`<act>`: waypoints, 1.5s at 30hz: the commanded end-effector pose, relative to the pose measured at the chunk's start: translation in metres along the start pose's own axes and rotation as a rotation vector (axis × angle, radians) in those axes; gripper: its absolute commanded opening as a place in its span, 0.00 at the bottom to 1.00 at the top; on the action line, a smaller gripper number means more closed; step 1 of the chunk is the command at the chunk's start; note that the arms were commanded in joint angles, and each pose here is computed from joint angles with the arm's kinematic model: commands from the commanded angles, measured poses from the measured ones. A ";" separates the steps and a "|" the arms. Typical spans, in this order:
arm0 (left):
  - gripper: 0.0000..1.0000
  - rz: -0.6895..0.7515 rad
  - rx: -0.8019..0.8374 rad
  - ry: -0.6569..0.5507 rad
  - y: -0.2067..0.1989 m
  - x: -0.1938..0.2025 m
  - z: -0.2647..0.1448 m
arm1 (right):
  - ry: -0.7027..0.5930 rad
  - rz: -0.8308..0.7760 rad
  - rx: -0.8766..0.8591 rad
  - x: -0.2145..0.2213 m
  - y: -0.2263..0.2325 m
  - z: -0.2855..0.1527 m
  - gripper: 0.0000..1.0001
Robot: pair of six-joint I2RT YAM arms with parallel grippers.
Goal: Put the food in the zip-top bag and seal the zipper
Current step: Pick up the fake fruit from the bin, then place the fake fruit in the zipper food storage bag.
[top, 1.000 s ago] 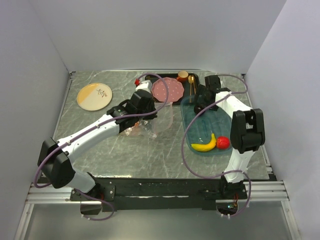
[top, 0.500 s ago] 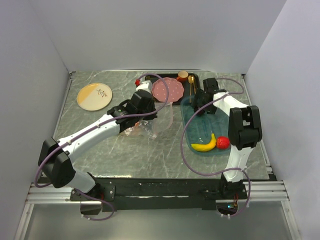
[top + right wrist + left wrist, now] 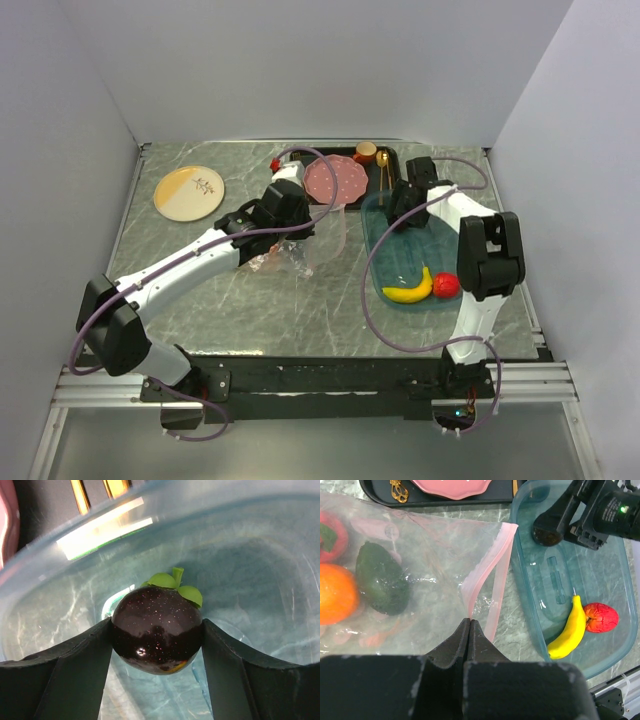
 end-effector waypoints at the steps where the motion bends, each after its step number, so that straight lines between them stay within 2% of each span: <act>1: 0.01 -0.016 0.022 -0.028 -0.007 -0.009 -0.004 | -0.113 0.020 -0.036 -0.013 0.001 -0.043 0.52; 7: 0.01 -0.017 0.036 -0.021 -0.010 -0.009 0.000 | -0.188 0.040 -0.112 -0.008 0.004 -0.087 0.51; 10: 0.01 -0.016 0.043 -0.024 -0.011 -0.008 -0.001 | -0.223 0.062 -0.199 -0.002 0.009 -0.110 0.50; 12: 0.01 -0.017 0.044 -0.031 -0.012 -0.009 -0.001 | -0.227 0.080 -0.318 0.012 0.017 -0.127 0.50; 16: 0.01 -0.013 0.048 -0.029 -0.014 -0.010 0.001 | -0.259 0.103 -0.454 0.025 0.043 -0.152 0.51; 19: 0.01 -0.016 0.052 -0.024 -0.015 -0.009 0.004 | -0.257 0.041 -0.518 0.036 0.080 -0.168 0.51; 23: 0.01 -0.014 0.049 -0.027 -0.016 -0.011 0.003 | -0.228 0.045 -0.645 0.045 0.111 -0.174 0.52; 34: 0.01 -0.026 0.068 -0.048 -0.015 -0.015 -0.008 | -0.124 -0.020 -0.678 0.055 0.157 -0.140 0.56; 38: 0.01 -0.027 0.068 -0.050 -0.013 -0.015 -0.012 | -0.133 -0.031 -0.705 0.058 0.161 -0.140 0.64; 40: 0.01 -0.028 0.061 -0.056 -0.012 -0.015 -0.012 | -0.129 -0.038 -0.692 0.057 0.160 -0.142 0.84; 42: 0.01 -0.029 0.058 -0.060 -0.010 -0.014 -0.013 | -0.141 -0.037 -0.676 0.054 0.158 -0.146 0.93; 45: 0.01 -0.023 0.050 -0.055 -0.009 -0.014 -0.012 | -0.168 -0.049 -0.624 0.053 0.148 -0.153 0.93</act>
Point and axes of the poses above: each gripper's point midway between its finger pads, its own z axis out along the fingers, its own y axis along the line the jaws close on, x = y × z, the point moved 7 cm from there along -z, back along the fingers, and after that the axes turned 10 degrees about -z, right-handed, at the moved point
